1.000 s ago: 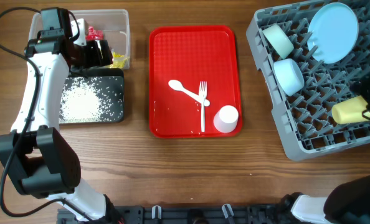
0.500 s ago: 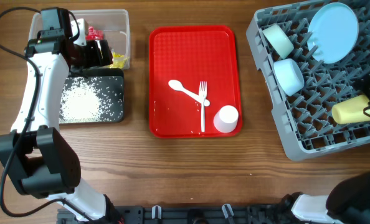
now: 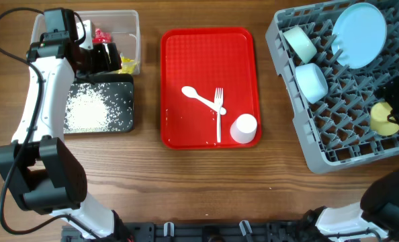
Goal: Sort waste into correct bins and load items into the dishwasher rack
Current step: 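Move the right gripper to the pink cup and grasp it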
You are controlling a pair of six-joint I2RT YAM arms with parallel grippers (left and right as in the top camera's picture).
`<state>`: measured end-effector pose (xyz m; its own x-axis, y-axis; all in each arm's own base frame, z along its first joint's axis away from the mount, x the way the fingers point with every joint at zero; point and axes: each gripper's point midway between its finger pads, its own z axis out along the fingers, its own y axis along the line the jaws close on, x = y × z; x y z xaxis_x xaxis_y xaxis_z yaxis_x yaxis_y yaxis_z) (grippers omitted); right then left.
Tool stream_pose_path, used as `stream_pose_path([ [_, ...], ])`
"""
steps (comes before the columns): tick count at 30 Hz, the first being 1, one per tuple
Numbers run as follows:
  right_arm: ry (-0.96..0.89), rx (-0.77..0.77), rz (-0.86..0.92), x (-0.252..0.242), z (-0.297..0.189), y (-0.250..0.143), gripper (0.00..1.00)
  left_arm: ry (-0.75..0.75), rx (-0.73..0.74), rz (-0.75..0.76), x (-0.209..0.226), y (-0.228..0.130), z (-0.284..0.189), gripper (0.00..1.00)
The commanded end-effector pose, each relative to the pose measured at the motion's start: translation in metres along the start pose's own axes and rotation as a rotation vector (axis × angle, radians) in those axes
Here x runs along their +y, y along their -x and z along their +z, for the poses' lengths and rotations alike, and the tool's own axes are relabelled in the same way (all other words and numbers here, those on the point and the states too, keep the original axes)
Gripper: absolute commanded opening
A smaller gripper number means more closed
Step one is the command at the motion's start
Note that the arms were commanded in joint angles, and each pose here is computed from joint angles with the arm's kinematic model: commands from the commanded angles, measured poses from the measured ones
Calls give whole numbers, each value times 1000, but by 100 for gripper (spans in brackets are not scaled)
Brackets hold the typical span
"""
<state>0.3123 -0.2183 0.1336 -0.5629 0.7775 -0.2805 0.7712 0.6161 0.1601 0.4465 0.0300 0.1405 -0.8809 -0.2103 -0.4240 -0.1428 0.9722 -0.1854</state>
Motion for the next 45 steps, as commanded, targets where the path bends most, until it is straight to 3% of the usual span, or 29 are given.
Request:
stream_pose_path([
  [1,27,3,2,6,8,4,88,5,-21,-5,1,5,-6,100],
  [6,203,-20,5,33,-14,20,88,5,-21,-5,1,5,-6,100],
  [13,224,-169,-76,47,-114,40,87,5,-21,-5,1,5,-6,100],
  [15,252,-186,-113,52,-133,30,87,5,-21,-5,1,5,-6,100],
  [19,315,-97,-349,92,-145,-20,88,5,-21,-5,1,5,-6,100],
  [23,333,3,-621,163,-144,-93,88,5,-21,-5,1,5,-6,100],
  [27,280,19,-725,208,-135,-142,90,5,-21,-5,1,5,-6,100],
  [32,256,161,-886,250,-102,-214,90,5,-21,-5,1,5,-6,100],
  [37,108,266,-999,257,-51,-260,90,5,-21,-5,1,5,-6,100],
  [45,-58,342,-1019,228,-10,-274,90,5,-21,-5,1,5,-6,100],
])
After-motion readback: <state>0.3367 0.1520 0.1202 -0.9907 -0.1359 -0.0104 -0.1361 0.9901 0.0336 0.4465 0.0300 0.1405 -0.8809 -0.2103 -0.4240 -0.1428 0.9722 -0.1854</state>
